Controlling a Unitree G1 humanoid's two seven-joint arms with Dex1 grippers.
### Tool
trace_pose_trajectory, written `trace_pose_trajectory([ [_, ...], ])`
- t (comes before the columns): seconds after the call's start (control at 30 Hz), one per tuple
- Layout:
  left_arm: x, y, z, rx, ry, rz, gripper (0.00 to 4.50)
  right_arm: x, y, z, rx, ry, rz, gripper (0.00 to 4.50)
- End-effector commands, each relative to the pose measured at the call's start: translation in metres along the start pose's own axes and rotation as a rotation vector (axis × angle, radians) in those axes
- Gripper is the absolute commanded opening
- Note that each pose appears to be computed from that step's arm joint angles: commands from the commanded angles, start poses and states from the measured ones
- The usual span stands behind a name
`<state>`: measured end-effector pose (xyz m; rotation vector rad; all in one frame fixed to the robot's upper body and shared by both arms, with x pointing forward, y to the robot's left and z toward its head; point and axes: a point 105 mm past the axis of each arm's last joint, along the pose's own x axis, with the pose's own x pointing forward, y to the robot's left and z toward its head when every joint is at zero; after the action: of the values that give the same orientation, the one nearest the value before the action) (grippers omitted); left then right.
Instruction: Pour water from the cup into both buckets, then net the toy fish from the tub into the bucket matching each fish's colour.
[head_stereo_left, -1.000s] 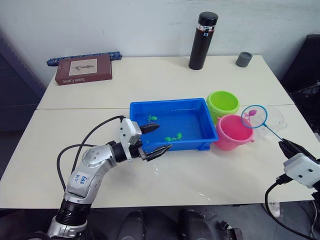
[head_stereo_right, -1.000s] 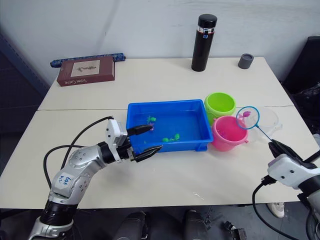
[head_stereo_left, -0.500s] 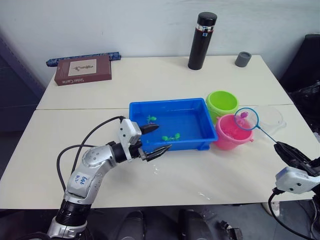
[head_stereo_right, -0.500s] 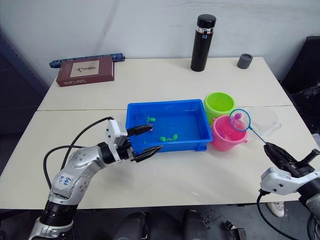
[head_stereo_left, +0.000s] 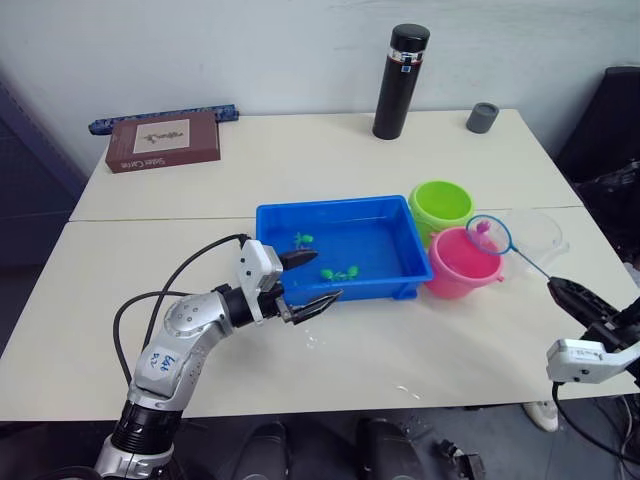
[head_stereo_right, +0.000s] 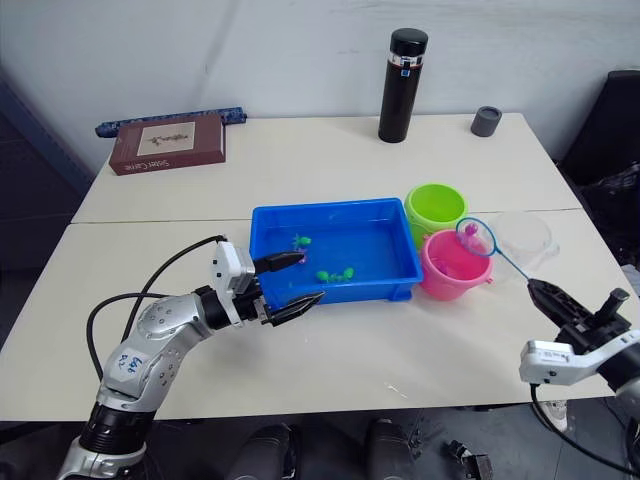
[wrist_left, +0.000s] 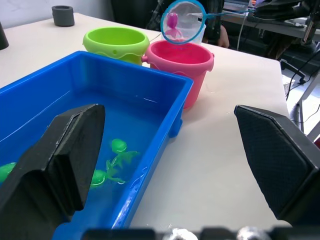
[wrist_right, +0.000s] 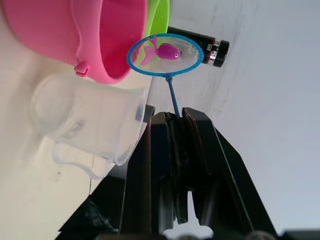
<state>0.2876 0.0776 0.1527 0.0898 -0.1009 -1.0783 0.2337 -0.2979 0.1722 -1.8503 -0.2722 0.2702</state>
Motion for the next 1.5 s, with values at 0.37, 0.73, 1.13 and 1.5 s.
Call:
trace_pose_trajectory([
  [0.37,-0.002,-0.005,0.005,0.033,-0.028,-0.001,4.46,0.004,-0.008,0.009,-0.041,-0.035,-0.03,0.0],
  [0.73,-0.003,-0.006,0.004,0.029,-0.025,-0.004,4.46,0.009,-0.023,0.019,-0.019,-0.05,-0.083,0.0],
  [1.13,-0.002,-0.007,0.002,0.026,-0.023,-0.004,4.46,0.004,-0.006,0.02,-0.001,-0.034,-0.021,0.0],
  [1.5,-0.002,-0.006,0.001,0.023,-0.021,-0.007,4.46,0.005,-0.017,0.01,0.01,0.01,-0.06,0.0],
])
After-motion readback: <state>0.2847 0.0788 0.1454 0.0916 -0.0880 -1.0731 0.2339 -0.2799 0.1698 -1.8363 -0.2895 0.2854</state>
